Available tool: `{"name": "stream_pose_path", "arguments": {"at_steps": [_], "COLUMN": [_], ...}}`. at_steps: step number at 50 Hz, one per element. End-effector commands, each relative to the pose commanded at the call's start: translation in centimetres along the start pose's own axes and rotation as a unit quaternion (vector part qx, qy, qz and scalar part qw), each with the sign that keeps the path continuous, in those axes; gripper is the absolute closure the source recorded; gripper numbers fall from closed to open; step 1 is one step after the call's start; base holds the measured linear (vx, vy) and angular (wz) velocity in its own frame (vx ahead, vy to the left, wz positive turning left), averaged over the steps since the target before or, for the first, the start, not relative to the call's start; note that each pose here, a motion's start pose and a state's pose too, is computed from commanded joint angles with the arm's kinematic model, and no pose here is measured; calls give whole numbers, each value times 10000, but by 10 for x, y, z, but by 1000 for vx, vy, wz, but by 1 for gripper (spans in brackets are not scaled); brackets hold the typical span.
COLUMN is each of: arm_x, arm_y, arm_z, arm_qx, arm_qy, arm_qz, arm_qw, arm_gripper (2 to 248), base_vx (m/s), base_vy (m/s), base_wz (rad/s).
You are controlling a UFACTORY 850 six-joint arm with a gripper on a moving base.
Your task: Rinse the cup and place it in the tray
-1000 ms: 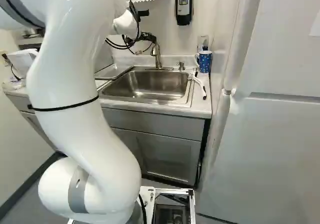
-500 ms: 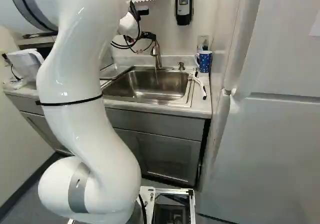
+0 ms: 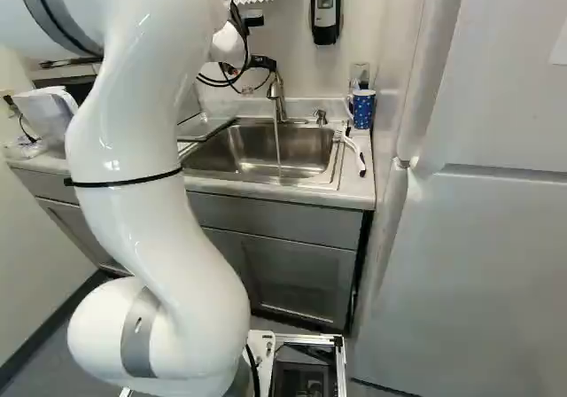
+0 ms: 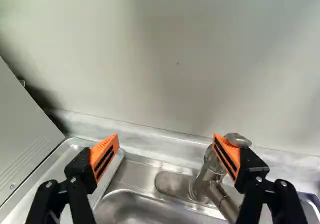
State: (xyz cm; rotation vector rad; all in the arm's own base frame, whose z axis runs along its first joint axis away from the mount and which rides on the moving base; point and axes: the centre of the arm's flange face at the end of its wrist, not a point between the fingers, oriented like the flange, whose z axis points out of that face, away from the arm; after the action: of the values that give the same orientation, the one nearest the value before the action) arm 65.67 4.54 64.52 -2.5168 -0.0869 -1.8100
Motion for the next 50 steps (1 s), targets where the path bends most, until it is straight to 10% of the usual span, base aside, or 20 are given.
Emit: {"name": "stream_pose_path", "arguments": {"at_steps": [50], "arm_x": [-25], "arm_y": [22], "arm_z": [-91], "arm_qx": [-182], "arm_qy": [-128], "arm_qz": [64], "arm_qw": [9997], "arm_gripper": [3], "base_vx": [0], "base_vy": [0], "base_wz": [0]}}
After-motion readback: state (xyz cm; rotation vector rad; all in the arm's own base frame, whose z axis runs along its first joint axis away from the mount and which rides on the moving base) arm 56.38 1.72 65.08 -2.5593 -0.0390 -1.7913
